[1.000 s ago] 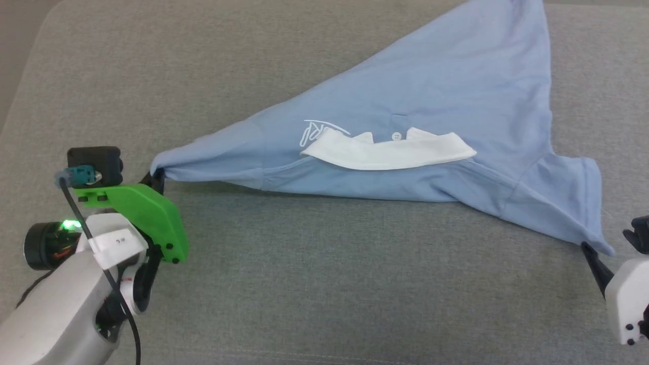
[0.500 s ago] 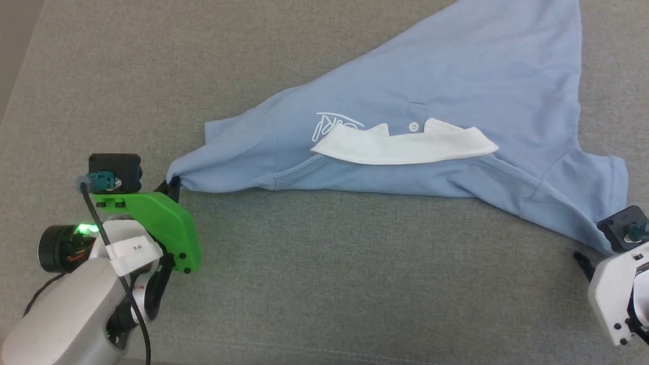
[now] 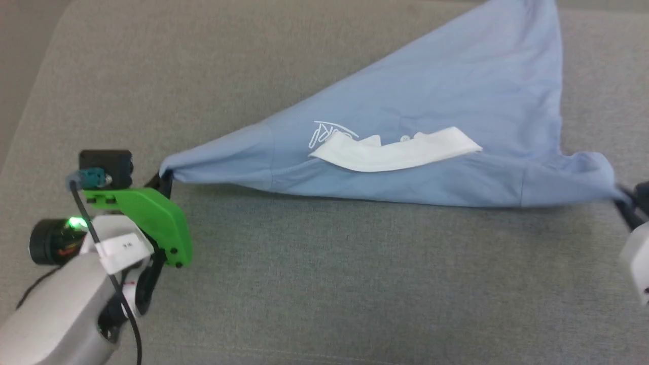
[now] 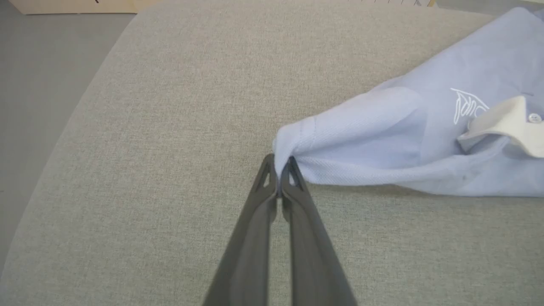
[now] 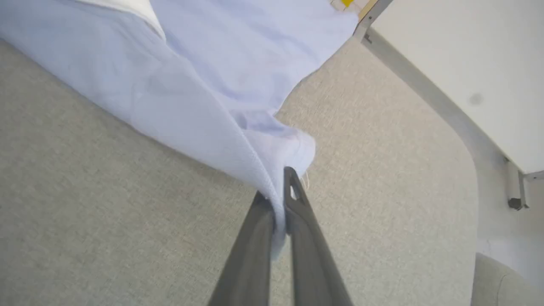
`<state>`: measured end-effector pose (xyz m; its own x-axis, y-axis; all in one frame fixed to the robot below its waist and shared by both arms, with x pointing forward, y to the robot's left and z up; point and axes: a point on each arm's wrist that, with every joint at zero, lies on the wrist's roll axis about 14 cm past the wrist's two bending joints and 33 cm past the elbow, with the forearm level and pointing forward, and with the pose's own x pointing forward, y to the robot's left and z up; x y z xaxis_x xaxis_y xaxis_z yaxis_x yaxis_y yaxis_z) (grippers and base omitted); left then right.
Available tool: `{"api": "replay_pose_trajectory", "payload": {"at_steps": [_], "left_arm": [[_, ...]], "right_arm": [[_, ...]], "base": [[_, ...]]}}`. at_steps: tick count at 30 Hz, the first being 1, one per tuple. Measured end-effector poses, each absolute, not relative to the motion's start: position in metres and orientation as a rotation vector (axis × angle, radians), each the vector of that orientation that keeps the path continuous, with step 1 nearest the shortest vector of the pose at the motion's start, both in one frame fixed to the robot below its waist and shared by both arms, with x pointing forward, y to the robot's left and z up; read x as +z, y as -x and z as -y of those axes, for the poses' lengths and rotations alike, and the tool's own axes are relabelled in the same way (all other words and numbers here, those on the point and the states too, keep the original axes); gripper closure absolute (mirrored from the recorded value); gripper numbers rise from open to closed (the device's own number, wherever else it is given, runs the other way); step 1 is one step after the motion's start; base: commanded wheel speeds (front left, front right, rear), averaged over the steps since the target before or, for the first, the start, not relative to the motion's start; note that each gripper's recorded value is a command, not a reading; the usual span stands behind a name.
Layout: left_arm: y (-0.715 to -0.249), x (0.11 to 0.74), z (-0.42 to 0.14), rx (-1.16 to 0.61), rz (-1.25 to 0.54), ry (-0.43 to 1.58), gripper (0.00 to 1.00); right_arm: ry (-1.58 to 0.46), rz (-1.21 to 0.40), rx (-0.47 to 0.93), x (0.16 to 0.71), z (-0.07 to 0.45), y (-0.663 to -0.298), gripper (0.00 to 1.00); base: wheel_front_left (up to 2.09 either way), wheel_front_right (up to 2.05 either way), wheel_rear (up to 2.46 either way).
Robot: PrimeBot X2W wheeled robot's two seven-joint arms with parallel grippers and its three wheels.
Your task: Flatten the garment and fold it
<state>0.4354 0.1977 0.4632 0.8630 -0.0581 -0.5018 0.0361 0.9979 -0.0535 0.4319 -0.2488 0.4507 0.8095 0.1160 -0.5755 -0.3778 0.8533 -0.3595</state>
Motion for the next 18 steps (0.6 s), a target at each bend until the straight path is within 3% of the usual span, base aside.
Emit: {"api": "replay_pose_trajectory", "payload": {"at_steps": [9, 18], "left_arm": [[-0.459, 0.578, -0.191, -0.125, -0.215, 0.021, 1.00], [-0.451, 0.728, -0.186, -0.183, 0.181, 0.004, 1.00]], "right_arm": [[0.541, -0.085, 0.247, 0.602, 0.253, -0.453, 1.00], [0.550, 0.326, 0.196, 0.748, 0.256, -0.428, 1.00]], "base": [[0.00, 0.00, 0.00], [0.00, 0.00, 0.00]]}}
